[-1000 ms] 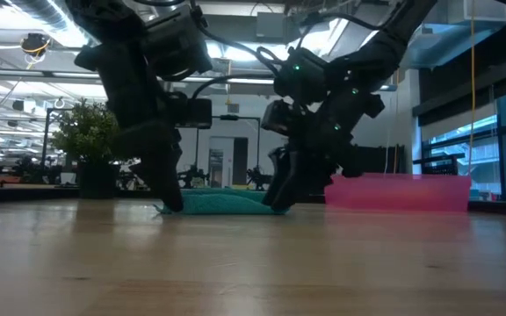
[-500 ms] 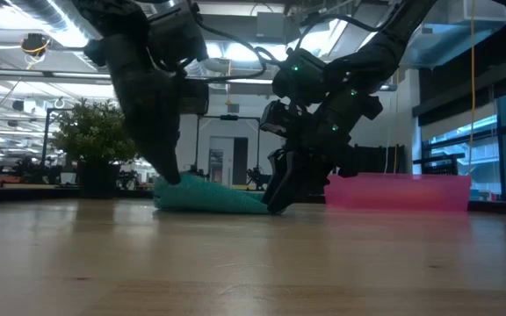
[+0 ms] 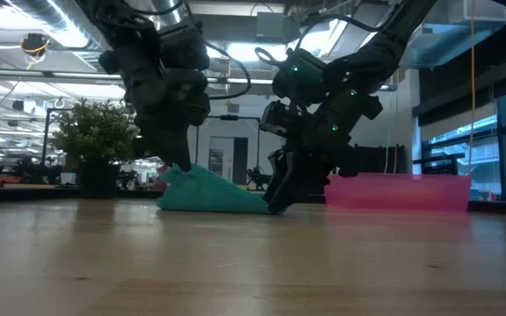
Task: Roll microfiber towels into tight, uniform cylinder then place into a basket
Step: Roll the blue microfiber towel
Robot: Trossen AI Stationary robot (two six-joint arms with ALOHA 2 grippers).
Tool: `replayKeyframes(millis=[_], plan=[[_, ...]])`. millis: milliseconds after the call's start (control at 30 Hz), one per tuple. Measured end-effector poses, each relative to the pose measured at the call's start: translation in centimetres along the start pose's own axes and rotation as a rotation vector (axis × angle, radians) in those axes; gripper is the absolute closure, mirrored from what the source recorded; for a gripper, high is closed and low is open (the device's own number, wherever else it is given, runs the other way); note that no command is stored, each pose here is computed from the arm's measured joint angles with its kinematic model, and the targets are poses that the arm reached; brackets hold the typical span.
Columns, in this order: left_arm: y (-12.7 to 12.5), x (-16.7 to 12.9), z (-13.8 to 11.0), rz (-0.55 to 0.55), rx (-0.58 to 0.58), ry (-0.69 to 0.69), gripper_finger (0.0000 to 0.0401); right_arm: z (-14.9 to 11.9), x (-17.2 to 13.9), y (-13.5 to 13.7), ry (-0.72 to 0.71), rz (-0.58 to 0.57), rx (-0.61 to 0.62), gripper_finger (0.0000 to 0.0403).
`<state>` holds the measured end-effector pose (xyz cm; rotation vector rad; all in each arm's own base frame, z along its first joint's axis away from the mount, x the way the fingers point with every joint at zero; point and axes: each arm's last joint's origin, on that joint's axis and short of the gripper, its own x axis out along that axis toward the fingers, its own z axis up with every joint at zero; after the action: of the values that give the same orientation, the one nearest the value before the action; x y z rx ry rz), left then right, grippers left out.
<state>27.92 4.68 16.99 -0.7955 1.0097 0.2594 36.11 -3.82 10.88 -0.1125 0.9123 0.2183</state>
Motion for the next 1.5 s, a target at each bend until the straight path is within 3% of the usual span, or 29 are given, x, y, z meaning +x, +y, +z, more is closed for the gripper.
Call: replayKeyframes(millis=[200,700,1067,1500], plan=[[0.9,-0.3,0.7,0.038,-0.167,-0.047,0.0401,0.0,0.0,0.0,0.001,0.0,0.0,0.0215],[2.3,-0.1,1.2,0.154,-0.358,-0.097,0.0401,0.0,0.1,-0.1,-0.005,-0.006,-0.002,0.0215],[1.7,-0.2,2.4,0.092,-0.361,-0.239,0.0401,0.0,0.1,0.0,-0.003,-0.003,-0.002,0.0215],[2.5,-0.4,2.9,0.242,-0.375,-0.375,0.0401,0.0,0.1,-0.1,-0.013,-0.003,-0.006,0.0214]])
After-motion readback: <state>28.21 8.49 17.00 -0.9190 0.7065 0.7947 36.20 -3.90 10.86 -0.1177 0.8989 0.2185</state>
